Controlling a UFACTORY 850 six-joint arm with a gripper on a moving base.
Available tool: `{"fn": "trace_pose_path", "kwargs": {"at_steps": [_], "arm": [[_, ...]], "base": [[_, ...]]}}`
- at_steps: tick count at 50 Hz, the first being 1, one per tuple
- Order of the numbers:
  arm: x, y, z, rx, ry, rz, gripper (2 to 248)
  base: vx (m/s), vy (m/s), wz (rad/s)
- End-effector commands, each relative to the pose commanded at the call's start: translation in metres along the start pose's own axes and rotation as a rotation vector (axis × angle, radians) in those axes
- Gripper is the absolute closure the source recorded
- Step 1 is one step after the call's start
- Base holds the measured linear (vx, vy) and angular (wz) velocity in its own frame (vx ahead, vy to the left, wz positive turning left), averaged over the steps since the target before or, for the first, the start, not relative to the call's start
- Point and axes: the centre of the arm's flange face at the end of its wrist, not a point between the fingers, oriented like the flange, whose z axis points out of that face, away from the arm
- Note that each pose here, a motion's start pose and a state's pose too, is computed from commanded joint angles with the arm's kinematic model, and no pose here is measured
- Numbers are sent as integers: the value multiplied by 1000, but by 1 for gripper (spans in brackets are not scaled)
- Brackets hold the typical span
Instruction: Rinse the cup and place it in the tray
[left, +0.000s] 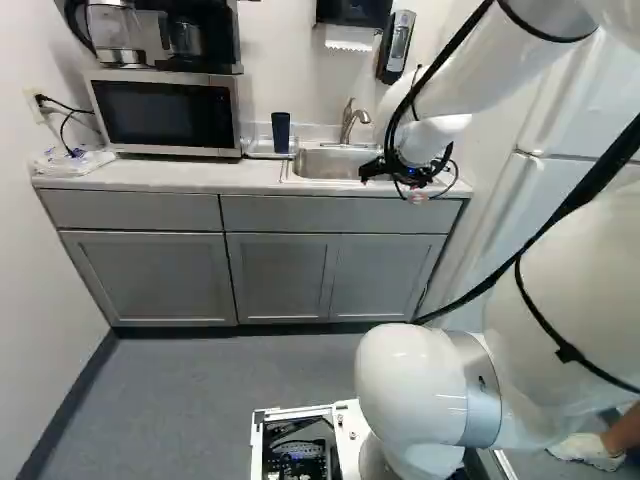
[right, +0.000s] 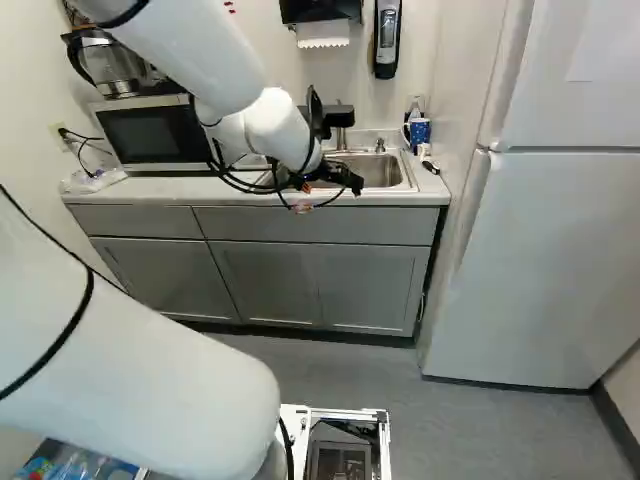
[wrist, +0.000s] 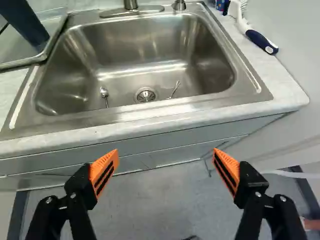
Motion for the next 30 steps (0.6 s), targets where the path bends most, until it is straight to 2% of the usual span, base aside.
{"fn": "trace_pose_path", "kwargs": {"at_steps": [30], "arm": [[-77,-30,17,62,150,-50,3]], "base": [[0,0,0]]}}
